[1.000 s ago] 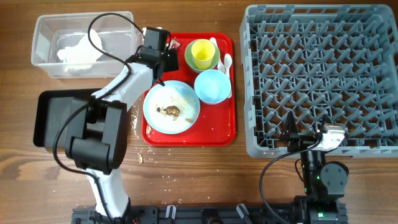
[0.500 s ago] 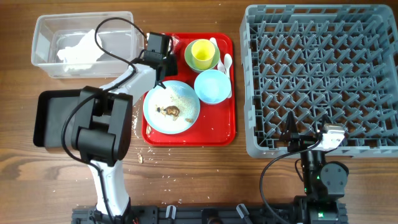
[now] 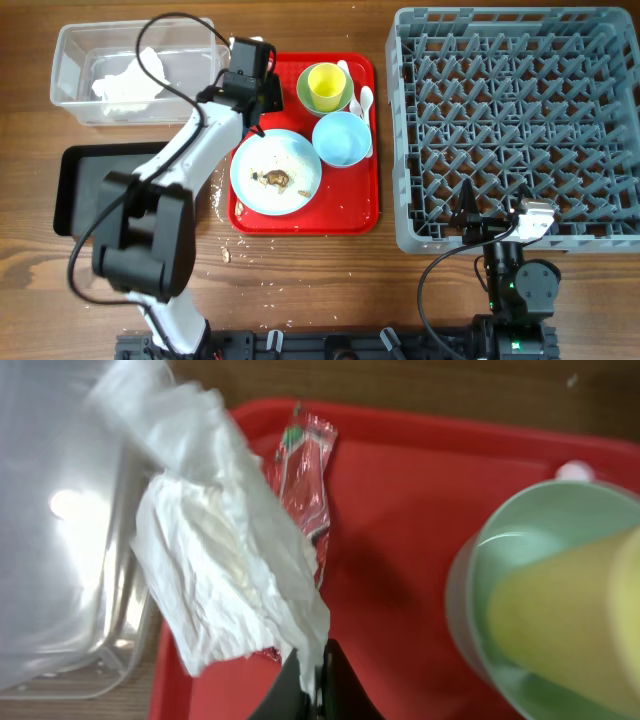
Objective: Sort waste into correct bins and load items into the dishwasher rack
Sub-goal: 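Grasp the red candy wrapper on the tray with the left gripper, then carry the red wrapper with the left gripper into the clear bin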
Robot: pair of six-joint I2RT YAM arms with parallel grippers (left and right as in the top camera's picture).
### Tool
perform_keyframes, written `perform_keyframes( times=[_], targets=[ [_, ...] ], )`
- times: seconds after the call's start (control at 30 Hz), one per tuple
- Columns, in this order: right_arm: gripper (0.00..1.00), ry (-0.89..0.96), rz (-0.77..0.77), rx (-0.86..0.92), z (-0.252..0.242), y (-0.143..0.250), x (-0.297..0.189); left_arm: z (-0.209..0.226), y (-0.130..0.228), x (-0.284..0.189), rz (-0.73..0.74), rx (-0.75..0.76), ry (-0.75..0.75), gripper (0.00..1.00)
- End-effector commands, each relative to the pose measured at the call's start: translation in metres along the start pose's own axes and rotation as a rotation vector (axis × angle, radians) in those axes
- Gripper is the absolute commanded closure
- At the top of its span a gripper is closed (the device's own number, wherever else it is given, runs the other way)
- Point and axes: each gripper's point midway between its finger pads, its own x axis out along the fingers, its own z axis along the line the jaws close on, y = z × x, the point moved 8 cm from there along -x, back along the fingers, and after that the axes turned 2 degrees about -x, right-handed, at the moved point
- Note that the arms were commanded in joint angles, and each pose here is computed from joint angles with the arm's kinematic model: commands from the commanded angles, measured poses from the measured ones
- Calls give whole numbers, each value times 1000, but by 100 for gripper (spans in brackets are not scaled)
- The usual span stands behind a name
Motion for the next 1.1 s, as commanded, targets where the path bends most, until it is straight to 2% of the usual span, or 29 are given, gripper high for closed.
perform_keyframes(
  times=[0.0,0.23,0.33,0.47,0.5,0.53,0.57,0.6,0.67,0.73,0.8,0.83,0.87,0.9,0.93,1.0,1.07],
  targets=[
    [0,-5,-7,-18,0,-1,0,-1,-13,-33,-40,-49,19,96],
    [0,-5,-7,-17,0,-1,0,14,-65,-72,-295,-144,67,96],
    [0,-6,-7,-18,0,-1,0,53,-78,-73,-361,-408,-29,96],
    [0,-6,-7,-17,0,-1,0,92,-84,-71,-382,-552,-76,96],
    [0,-5,-7,-17,0,-1,0,99,-84,-69,-382,-561,-89,90],
    [0,-6,-7,-17,0,-1,0,104,-84,-68,-382,-568,-98,57],
    [0,-5,-7,-17,0,-1,0,106,-84,-67,-381,-572,-103,8],
    [0,-6,-7,-17,0,-1,0,108,-85,-67,-382,-574,-106,0],
    [0,-5,-7,-17,0,-1,0,106,-84,-66,-373,-571,-87,0],
    [0,-5,-7,-17,0,-1,0,94,-83,-64,-320,-552,29,2],
    [0,-6,-7,-17,0,-1,0,70,-79,-64,-239,-511,196,11],
    [0,-6,-7,-17,0,-1,0,56,-75,-63,-205,-475,252,18],
    [0,-5,-7,-17,0,-1,0,43,-71,-62,-190,-413,275,19],
    [0,-5,-7,-17,0,-1,0,33,-67,-61,-181,-345,280,19],
    [0,-6,-7,-17,0,-1,0,11,-50,-51,-158,-149,201,20],
    [0,-5,-7,-17,0,-1,0,10,-41,-39,-141,-144,125,28],
    [0,-5,-7,-17,0,-1,0,10,-32,-20,-99,-139,114,29]
  ],
)
